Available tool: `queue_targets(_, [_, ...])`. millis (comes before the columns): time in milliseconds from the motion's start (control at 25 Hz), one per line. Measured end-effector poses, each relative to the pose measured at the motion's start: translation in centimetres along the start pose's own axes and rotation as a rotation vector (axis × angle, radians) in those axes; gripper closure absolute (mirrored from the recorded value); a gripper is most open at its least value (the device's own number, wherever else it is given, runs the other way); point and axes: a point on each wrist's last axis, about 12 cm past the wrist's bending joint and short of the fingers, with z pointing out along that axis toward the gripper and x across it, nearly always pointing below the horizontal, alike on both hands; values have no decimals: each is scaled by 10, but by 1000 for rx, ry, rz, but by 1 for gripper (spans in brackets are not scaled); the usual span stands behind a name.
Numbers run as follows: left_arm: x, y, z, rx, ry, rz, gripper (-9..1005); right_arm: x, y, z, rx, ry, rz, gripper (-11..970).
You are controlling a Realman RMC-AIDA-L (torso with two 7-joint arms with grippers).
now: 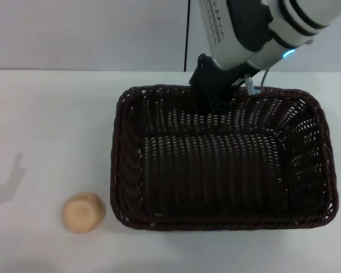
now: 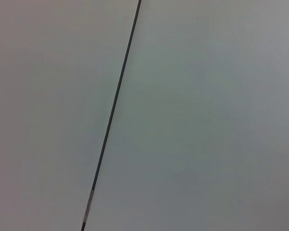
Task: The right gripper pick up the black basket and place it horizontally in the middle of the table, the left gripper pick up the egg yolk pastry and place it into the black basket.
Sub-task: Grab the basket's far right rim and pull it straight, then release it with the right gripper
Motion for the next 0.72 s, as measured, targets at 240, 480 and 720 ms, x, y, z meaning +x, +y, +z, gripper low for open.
queue_targets(240, [3,0,-1,-14,19,-7,136,0,12,10,-14,-63,-30,795])
queue_targets(480, [3,0,0,-15,16,-11,136,8,16,13,-8,-72,-3,770])
queue_targets(720, [3,3,-1,-17,32,-30,136,16,17,11,41,-57,49,587])
